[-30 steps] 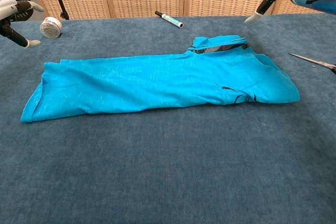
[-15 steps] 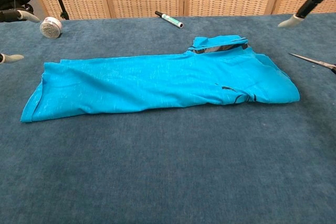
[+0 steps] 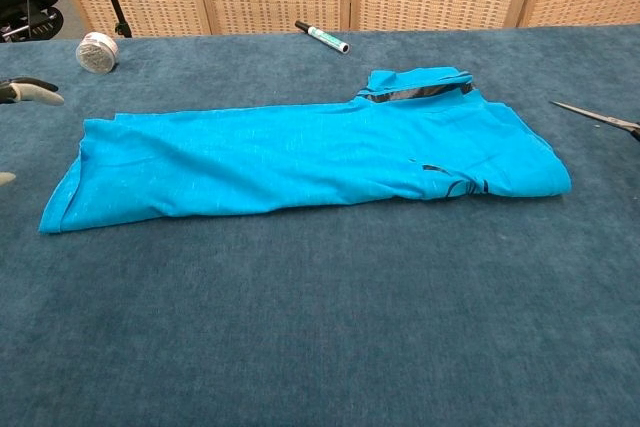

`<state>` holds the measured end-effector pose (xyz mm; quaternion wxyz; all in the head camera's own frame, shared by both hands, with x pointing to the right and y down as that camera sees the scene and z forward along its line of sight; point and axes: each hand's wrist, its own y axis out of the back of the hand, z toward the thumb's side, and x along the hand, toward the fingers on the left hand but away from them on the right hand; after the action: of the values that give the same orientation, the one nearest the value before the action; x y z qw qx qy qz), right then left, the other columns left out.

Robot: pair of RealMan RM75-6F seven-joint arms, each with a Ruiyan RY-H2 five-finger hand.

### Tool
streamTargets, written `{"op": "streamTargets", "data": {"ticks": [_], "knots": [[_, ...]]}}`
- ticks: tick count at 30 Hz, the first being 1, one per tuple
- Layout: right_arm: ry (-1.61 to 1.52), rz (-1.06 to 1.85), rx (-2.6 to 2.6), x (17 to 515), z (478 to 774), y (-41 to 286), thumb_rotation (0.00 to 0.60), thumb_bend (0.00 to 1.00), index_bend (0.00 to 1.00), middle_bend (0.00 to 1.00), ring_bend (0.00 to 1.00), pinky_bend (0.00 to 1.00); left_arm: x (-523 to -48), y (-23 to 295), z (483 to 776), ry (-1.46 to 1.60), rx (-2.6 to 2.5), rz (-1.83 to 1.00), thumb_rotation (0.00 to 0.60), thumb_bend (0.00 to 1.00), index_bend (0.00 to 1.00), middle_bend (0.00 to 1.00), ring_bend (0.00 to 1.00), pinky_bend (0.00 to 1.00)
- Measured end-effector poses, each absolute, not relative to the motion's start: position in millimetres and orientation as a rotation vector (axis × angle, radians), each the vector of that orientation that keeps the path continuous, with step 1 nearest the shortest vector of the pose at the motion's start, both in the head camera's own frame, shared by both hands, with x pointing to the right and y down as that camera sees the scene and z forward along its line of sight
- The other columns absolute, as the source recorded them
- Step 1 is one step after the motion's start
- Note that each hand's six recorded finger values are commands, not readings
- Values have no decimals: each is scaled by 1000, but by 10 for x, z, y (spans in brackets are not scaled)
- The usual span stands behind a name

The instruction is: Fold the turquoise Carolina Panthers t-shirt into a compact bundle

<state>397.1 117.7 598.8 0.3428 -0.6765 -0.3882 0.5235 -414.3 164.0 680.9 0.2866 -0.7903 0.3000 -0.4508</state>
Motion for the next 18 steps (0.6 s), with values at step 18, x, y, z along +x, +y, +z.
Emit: {"op": "streamTargets", "data": {"ticks": [18], "knots": [[-1205,1314,-1714,4324,5565,1797,600,0,0,0,0,22,-4175,1960,7016,842,-2124,-1207,600,439,83,0,0,0]]}}
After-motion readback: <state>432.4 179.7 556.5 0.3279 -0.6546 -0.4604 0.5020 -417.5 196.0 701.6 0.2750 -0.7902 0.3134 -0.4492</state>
